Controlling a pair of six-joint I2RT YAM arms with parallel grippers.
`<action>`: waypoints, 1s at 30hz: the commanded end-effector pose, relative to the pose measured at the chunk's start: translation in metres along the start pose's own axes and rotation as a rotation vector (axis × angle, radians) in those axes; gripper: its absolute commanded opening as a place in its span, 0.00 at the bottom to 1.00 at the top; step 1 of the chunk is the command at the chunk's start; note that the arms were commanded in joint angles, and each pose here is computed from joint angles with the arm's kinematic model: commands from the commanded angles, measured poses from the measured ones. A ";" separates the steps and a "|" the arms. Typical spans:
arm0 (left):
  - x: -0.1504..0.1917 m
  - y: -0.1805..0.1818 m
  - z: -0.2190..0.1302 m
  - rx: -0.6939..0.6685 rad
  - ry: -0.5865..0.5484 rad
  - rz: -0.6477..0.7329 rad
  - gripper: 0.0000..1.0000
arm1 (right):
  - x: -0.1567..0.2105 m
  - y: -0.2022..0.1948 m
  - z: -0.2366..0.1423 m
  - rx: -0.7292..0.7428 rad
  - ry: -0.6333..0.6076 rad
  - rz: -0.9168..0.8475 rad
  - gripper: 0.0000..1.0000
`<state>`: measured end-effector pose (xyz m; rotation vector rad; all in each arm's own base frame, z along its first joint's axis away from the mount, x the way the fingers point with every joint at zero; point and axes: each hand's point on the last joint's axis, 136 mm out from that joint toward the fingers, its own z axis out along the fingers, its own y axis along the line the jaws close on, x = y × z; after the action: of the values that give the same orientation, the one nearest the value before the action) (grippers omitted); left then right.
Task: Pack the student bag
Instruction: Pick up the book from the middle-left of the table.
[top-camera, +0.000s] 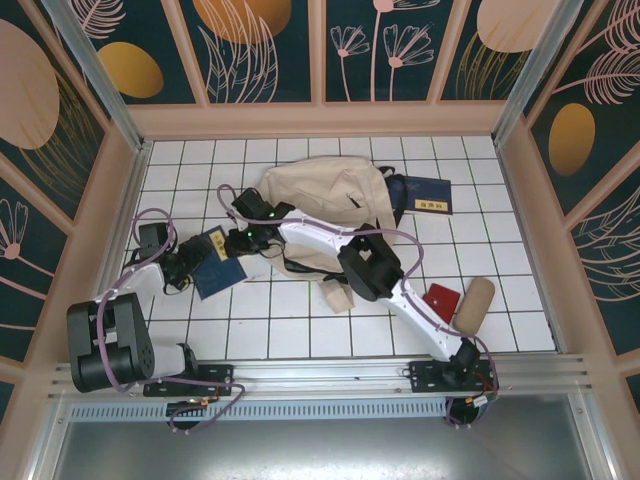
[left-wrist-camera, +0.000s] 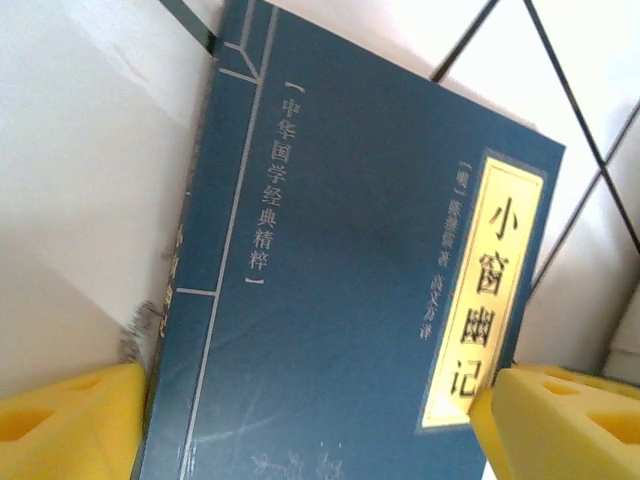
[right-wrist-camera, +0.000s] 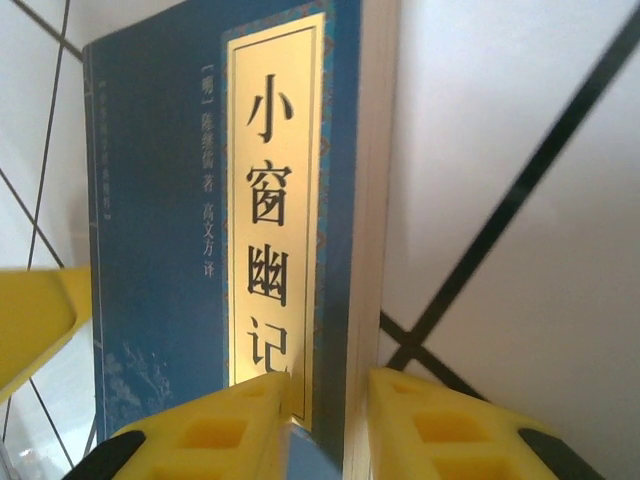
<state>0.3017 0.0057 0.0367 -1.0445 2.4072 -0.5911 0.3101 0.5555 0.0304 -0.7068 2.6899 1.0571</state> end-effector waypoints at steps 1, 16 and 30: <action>0.022 -0.058 -0.013 0.295 0.125 0.063 0.87 | 0.018 0.008 0.015 -0.053 0.063 0.023 0.26; 0.026 -0.089 -0.032 0.468 0.147 0.058 0.86 | 0.013 0.004 0.009 -0.091 0.070 0.074 0.25; 0.011 -0.072 -0.018 0.330 0.109 -0.058 0.66 | 0.009 -0.003 0.005 -0.084 0.063 0.105 0.25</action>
<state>0.3194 -0.0439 0.0808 -0.9904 2.2632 -1.0688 0.3191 0.5504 0.0331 -0.6054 2.7365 1.1588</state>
